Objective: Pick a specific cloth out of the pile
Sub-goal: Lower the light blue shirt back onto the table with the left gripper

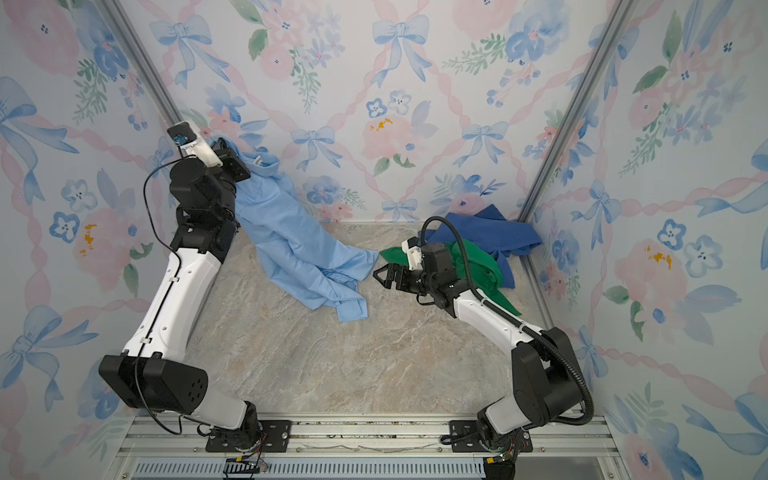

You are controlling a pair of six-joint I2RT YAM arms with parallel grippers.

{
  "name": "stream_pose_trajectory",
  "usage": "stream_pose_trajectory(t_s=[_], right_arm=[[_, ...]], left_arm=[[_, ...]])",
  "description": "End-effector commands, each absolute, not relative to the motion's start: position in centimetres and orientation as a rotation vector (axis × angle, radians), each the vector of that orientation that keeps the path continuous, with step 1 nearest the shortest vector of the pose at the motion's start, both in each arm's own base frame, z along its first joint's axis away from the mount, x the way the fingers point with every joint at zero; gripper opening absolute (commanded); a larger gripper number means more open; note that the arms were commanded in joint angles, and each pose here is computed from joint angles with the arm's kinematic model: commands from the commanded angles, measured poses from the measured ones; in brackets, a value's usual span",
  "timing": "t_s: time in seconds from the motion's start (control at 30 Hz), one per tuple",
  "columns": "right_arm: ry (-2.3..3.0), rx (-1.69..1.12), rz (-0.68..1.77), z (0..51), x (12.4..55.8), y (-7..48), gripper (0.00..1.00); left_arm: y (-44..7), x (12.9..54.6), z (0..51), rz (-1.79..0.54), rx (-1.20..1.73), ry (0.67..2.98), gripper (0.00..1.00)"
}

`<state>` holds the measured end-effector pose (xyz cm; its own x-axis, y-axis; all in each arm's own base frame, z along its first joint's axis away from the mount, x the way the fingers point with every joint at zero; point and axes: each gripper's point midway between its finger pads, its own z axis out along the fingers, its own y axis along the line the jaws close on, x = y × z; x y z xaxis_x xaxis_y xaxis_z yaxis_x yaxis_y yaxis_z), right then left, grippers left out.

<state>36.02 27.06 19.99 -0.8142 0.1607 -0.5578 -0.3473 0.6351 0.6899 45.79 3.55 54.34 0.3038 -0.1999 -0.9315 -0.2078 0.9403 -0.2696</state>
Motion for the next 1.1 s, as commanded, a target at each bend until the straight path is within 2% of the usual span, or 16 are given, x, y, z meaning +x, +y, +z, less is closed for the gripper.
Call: stream_pose_trajectory(t_s=[0.0, 0.13, 0.27, 0.37, 0.53, 0.83, 0.9, 1.07], right_arm=[[2.258, -0.156, 1.131, 20.6, 36.2, 27.8, 0.97], [2.265, -0.156, 1.125, 20.4, 36.0, 27.9, 0.97], [2.277, -0.150, 1.118, 20.1, 35.8, 27.7, 0.97], [2.278, -0.149, 1.110, 20.2, 35.6, 27.6, 0.97], [2.290, -0.151, 1.082, 19.9, 35.2, 27.1, 0.97], [2.305, -0.147, 1.082, 19.2, 35.2, 27.3, 0.97], [2.311, -0.147, 1.086, 19.1, 35.2, 27.4, 0.97], [2.330, -0.156, 1.097, 18.3, 35.2, 28.0, 0.97]], left_arm=[[6.0, 43.0, 56.2, -0.008, -0.434, 1.173, 0.00], [7.0, 43.2, 55.0, 0.010, -0.443, 1.200, 0.00], [4.3, 45.5, 53.5, -0.138, -0.354, 1.263, 0.00], [0.0, 47.3, 52.4, -0.290, -0.202, 1.321, 0.00], [-7.5, 48.7, 49.6, -0.402, -0.012, 1.422, 0.00], [-19.2, 49.6, 42.8, -0.675, 0.278, 1.601, 0.00], [-20.1, 49.6, 41.4, -0.658, 0.297, 1.640, 0.00], [-18.6, 49.8, 36.2, -0.600, 0.220, 1.760, 0.00]])
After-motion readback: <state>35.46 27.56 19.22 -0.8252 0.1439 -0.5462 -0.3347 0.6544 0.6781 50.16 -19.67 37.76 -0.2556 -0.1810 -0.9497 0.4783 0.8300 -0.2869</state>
